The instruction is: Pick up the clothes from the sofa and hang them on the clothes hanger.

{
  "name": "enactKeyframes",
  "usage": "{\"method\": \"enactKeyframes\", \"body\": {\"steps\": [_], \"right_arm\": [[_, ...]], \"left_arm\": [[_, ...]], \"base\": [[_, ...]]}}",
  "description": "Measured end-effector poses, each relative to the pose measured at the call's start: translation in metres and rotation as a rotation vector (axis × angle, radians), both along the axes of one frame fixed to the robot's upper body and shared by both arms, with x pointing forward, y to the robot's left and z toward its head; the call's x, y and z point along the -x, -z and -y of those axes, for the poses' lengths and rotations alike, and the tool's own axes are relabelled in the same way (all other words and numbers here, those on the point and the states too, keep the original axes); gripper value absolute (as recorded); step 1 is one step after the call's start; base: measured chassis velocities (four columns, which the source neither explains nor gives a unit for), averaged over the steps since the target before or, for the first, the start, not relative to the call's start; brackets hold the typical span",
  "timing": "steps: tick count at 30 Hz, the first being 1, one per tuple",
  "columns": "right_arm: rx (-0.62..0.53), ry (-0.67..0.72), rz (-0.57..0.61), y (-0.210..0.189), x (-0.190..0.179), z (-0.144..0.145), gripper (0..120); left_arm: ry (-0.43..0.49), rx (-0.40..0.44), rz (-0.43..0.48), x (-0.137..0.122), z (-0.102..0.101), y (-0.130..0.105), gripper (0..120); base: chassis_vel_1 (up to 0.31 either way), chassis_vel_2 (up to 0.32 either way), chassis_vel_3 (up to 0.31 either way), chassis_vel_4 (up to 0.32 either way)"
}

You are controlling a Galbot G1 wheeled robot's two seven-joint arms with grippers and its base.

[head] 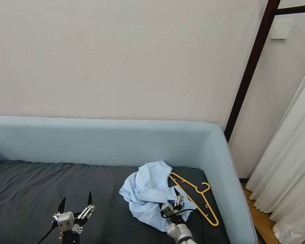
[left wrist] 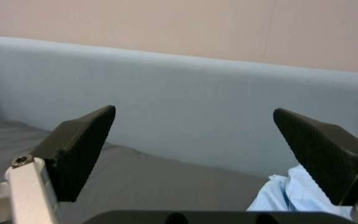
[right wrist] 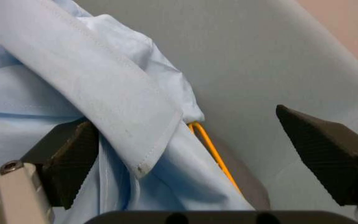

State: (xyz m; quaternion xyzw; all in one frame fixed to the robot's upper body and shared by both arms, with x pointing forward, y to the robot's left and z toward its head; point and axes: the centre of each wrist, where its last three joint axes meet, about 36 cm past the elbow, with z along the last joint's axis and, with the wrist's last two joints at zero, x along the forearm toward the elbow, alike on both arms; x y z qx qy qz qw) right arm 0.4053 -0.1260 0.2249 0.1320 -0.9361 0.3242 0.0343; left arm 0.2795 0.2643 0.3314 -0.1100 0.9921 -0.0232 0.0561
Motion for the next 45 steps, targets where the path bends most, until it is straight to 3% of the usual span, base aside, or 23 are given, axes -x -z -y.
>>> {"method": "enactKeyframes", "body": {"steps": [13,26,32,45], "right_arm": [[-0.099,-0.022,-0.085,-0.026,0.028,0.01,100],[-0.229,-0.101,-0.138,-0.04,0.028,0.016,100],[-0.219,-0.07,-0.134,-0.039,0.02,0.034,100],[-0.143,-0.093,-0.23,-0.034,0.072,0.037,100]], "left_arm": [[0.017,0.021,-0.001,-0.007,0.013,0.005,100],[0.01,0.011,-0.001,-0.004,0.009,0.006,100],[0.015,0.017,0.003,-0.006,0.014,0.005,100],[0.019,0.019,0.006,-0.01,0.016,0.005,100]], "base": [[0.0,0.0,0.0,0.0],[0.0,0.0,0.0,0.0],[0.0,0.0,0.0,0.0],[0.0,0.0,0.0,0.0]]}}
